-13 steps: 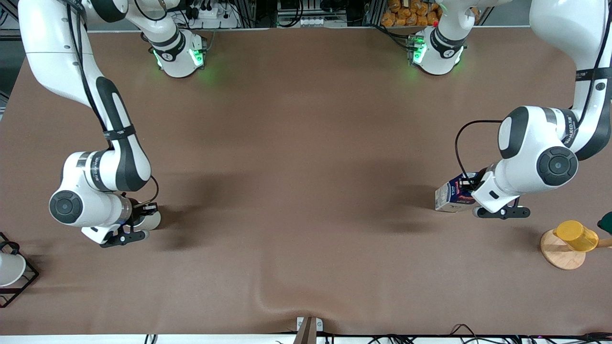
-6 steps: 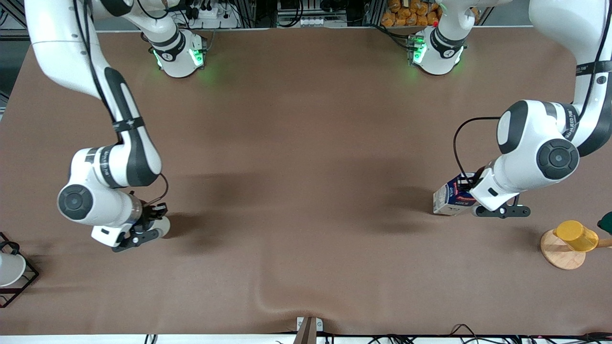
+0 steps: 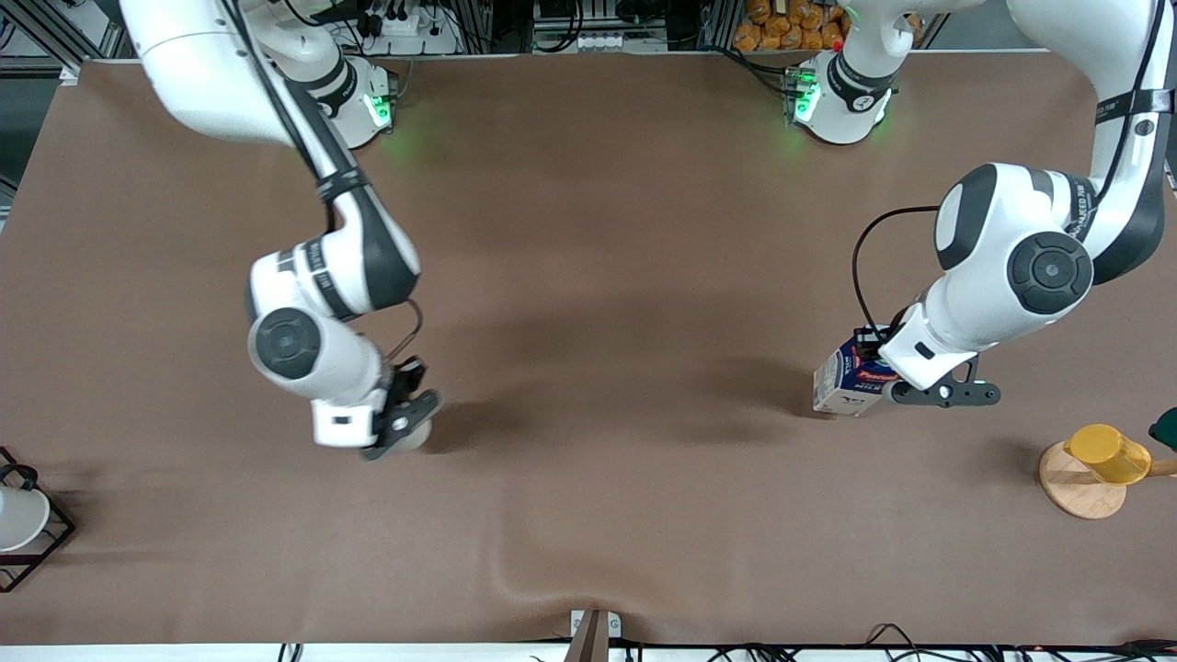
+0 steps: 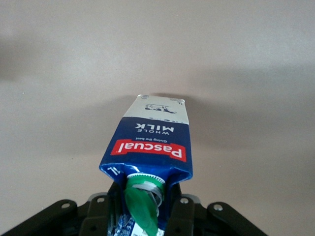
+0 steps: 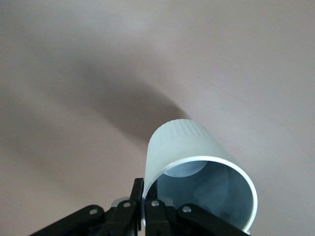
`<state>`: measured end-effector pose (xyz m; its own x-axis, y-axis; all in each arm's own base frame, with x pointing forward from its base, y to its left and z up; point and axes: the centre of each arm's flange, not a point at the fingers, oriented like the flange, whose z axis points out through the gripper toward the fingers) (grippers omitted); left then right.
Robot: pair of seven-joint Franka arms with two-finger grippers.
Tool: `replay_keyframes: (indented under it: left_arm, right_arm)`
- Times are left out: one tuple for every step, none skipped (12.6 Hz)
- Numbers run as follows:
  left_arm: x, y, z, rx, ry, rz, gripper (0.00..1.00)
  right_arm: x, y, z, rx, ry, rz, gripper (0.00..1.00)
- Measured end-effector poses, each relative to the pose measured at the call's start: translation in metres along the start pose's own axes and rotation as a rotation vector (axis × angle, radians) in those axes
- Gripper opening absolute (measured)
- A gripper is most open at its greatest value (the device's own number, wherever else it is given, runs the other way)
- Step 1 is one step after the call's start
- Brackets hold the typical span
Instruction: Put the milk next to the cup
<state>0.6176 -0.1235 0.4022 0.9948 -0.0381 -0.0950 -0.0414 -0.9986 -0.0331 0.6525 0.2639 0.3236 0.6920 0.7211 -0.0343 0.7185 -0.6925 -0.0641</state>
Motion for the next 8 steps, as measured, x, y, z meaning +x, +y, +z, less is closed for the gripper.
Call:
replay_keyframes:
  left_arm:
    - [-0.001,0.004,-0.002,-0.001,0.000,-0.003,0.40]
    - [-0.001,0.008,-0.005,-0.002,0.000,-0.003,0.40]
    - [-0.001,0.010,-0.006,-0.003,0.001,-0.004,0.40]
    - [-0.001,0.011,-0.008,-0.004,0.003,-0.003,0.40]
    - [-0.001,0.012,-0.010,-0.005,0.007,-0.003,0.40]
    - [0.000,0.012,-0.013,-0.006,0.012,-0.002,0.40]
    - [0.000,0.013,-0.018,-0.006,0.013,-0.002,0.40]
    - [0.000,0.013,-0.025,-0.006,0.013,-0.001,0.40]
  right_arm:
    - [0.010,-0.024,0.002,0.010,0.002,-0.039,0.04]
    - [0.021,-0.048,0.007,0.012,0.007,-0.077,0.04]
    - [0.033,-0.072,0.013,0.006,0.022,-0.109,0.04]
    - [0.043,-0.097,0.020,0.002,0.037,-0.118,0.04]
    - [0.052,-0.123,0.027,0.002,0.039,-0.098,0.04]
    - [0.058,-0.148,0.032,0.004,0.037,-0.059,0.04]
    - [0.062,-0.168,0.035,0.006,0.032,-0.016,0.04]
    - [0.064,-0.185,0.038,0.007,0.027,0.029,0.04]
